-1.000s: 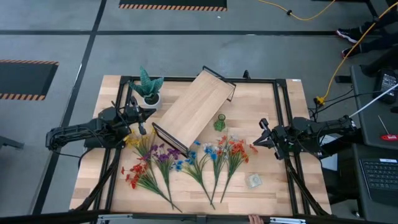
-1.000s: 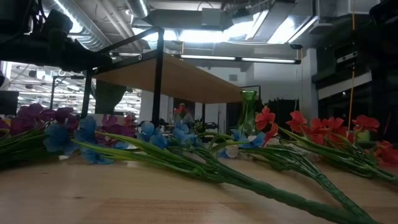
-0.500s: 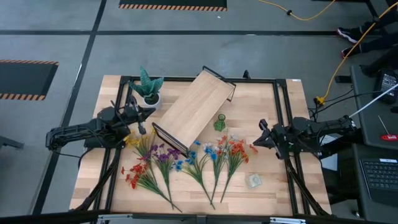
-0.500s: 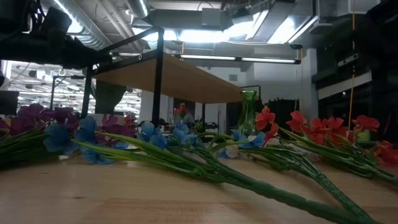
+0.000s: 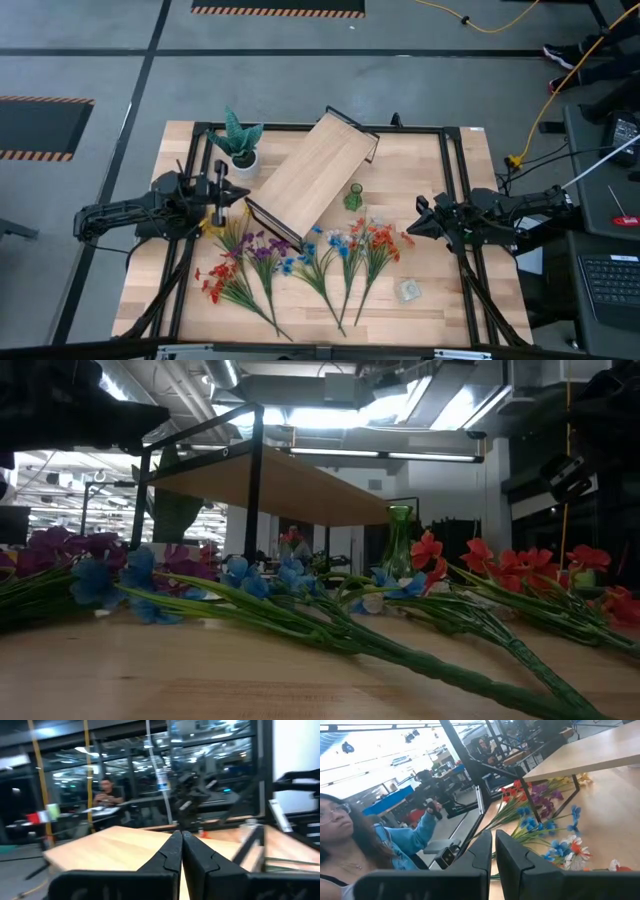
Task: Pick and place flowers into a vace then onto a shelf
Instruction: Put the orange flowers into the green vase
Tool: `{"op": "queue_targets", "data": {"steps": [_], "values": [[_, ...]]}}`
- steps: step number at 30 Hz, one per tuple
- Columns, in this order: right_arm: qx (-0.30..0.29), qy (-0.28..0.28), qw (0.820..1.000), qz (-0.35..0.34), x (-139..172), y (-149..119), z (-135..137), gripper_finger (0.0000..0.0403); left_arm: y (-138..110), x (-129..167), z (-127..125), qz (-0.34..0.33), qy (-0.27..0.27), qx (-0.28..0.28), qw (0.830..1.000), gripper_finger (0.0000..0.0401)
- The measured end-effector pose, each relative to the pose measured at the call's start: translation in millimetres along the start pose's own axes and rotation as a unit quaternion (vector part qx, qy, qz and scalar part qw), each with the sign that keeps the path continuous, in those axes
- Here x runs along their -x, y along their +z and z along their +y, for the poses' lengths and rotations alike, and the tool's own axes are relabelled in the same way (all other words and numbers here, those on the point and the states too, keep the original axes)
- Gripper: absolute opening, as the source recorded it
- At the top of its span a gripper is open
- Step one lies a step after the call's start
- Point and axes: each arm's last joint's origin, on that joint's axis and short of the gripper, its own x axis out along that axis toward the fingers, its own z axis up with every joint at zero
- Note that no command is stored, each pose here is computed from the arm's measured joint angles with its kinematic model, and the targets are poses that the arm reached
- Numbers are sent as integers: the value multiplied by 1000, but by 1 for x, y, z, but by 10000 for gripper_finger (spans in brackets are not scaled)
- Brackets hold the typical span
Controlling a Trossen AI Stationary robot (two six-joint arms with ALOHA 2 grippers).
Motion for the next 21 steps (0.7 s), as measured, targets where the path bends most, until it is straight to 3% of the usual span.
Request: {"op": "queue_targets", "data": {"steps": [8,15,21], "values": [[0,0,1000,0,0,0,0,28,0,0,-1,1,-11,11,1000,6],[106,-1,994,-1,0,0,0,28,-1,0,-1,2,-11,11,1000,6],[116,-1,993,-1,0,0,0,28,-1,0,-1,2,-11,28,1000,6]]}}
